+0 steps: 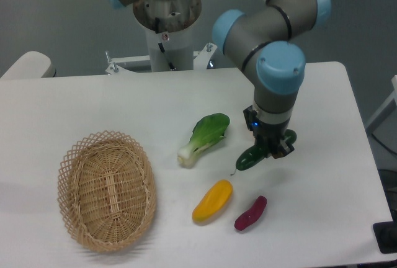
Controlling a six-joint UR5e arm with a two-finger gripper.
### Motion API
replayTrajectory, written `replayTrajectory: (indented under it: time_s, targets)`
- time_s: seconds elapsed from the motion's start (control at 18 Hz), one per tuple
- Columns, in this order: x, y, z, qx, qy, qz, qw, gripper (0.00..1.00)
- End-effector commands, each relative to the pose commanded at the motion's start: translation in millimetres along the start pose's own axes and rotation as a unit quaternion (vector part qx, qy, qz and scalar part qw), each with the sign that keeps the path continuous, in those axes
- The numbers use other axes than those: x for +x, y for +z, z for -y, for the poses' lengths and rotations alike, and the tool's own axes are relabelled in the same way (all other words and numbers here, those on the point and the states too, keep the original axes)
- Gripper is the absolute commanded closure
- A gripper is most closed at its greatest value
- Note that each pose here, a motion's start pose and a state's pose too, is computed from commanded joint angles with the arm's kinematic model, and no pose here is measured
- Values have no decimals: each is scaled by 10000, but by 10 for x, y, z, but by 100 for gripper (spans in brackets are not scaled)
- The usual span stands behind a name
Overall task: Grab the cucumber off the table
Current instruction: 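Lift the grasped cucumber up off the table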
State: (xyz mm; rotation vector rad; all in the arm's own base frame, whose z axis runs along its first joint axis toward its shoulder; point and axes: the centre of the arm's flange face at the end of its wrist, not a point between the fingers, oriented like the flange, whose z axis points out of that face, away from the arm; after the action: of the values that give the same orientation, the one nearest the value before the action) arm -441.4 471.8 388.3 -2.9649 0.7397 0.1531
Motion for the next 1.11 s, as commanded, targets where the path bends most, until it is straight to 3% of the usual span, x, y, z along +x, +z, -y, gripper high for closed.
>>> replayTrajectory:
  time_s: [0.22,1.11]
  targets:
    - [-52,-77,19,152,-250,49,9996,79]
    - [-103,-121,-8,227,-382,109,9990,79]
